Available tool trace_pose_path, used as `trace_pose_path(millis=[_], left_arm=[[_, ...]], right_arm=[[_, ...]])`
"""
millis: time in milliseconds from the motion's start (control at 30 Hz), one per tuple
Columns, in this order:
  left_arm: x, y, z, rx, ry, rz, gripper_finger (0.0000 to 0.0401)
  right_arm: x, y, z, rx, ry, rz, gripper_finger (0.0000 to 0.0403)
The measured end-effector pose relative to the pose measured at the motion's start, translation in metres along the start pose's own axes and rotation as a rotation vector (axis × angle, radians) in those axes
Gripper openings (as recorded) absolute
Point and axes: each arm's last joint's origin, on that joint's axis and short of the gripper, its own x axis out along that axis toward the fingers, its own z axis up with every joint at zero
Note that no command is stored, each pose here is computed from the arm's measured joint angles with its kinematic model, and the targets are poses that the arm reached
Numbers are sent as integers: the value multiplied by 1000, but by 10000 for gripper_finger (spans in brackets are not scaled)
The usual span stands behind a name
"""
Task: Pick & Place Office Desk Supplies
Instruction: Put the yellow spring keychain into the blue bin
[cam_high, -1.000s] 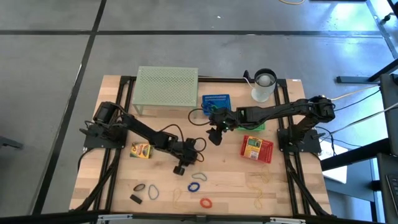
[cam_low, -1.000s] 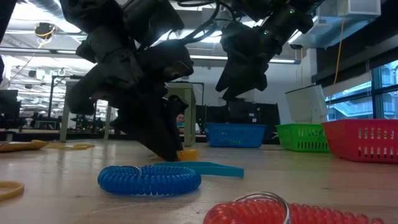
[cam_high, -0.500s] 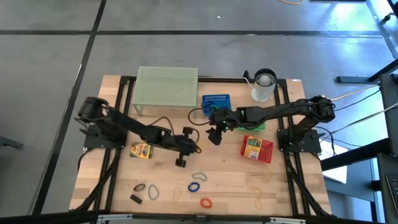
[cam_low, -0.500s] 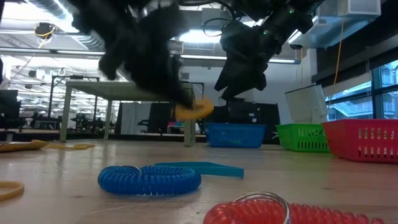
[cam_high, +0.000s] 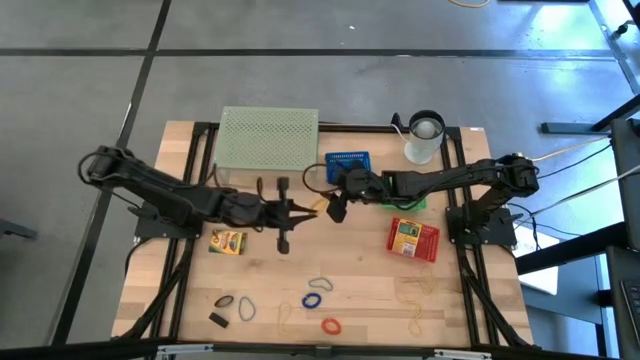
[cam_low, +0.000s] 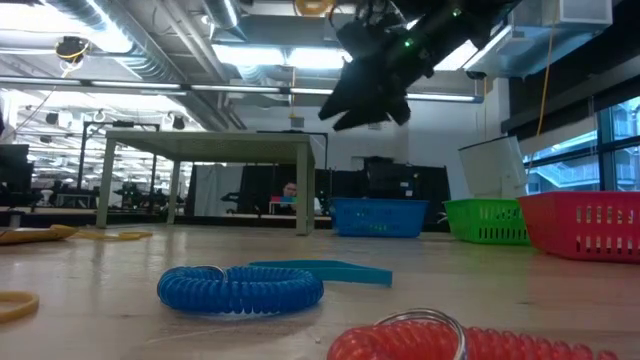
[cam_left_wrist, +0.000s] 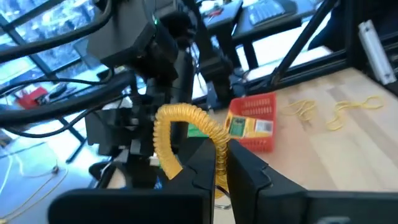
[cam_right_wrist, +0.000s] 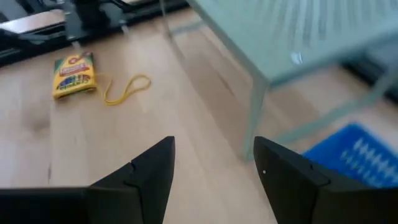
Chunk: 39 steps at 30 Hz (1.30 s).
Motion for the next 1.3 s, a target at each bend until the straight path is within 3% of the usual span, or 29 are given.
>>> trace_pose_path(millis=[267, 500, 800, 1100, 1300], left_arm=[[-12, -13, 5, -20, -8, -67, 17], [-18, -25, 4, -83, 19, -148, 17], [-17, -29, -3, -151, 7, -289, 18], [-10, -22, -16, -198, 39, -258, 18], [-8, -18, -17, -204, 39, -242, 18]], right_arm=[[-12, 39, 4, -462, -160, 196, 219], [-26, 68, -3, -643, -230, 274, 219], [-36, 86, -6, -657, -291, 328, 219], [-40, 93, -5, -657, -327, 422, 219], [-40, 92, -5, -551, -303, 416, 219]])
